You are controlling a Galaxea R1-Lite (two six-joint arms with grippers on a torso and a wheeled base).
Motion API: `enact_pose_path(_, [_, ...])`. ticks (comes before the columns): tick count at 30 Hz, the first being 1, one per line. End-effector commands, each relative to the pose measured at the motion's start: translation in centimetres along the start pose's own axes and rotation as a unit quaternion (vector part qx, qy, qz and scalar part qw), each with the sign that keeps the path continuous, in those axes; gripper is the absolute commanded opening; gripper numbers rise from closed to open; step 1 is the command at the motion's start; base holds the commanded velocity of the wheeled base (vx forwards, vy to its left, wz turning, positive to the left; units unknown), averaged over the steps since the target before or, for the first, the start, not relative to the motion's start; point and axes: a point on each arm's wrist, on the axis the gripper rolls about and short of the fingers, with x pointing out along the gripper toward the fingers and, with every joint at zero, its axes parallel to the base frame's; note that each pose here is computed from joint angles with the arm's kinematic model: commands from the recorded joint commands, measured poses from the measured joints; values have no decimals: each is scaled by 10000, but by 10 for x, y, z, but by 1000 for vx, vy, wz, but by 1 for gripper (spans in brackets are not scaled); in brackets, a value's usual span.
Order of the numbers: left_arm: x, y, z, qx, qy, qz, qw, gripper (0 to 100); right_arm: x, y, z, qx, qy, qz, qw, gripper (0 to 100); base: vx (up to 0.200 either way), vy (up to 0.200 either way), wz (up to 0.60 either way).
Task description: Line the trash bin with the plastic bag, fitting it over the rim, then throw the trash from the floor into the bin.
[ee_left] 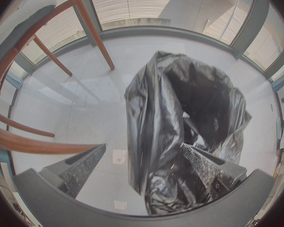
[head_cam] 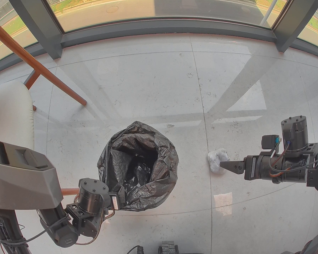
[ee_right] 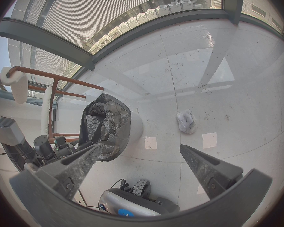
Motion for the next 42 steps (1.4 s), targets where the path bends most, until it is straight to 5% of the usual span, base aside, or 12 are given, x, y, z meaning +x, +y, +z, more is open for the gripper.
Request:
enact_pose_path(1, [-7,-2,24,-226,-426,-126,9988,100,-1,-1,-1,12,18,-8,10000,100,0,0,0])
enact_pose_path(17, [17,55,57,-180,-751,870,9932,100,0,-1,-1,0,21,-3,10000,100,0,0,0])
enact_pose_path(29, [12,75,47,-145,-493,1190,9916,100,1,0,0,-2,0,6,10000,100,0,0,0])
enact_pose_path(36, [10,74,43,-60,-412,1105,9930,100,0,0,-1,6,2,13,10000,100,0,0,0])
enact_pose_path(42, [-14,50,49,52,-625,450,9970,100,0,-1,-1,15,14,0,10000,100,0,0,0])
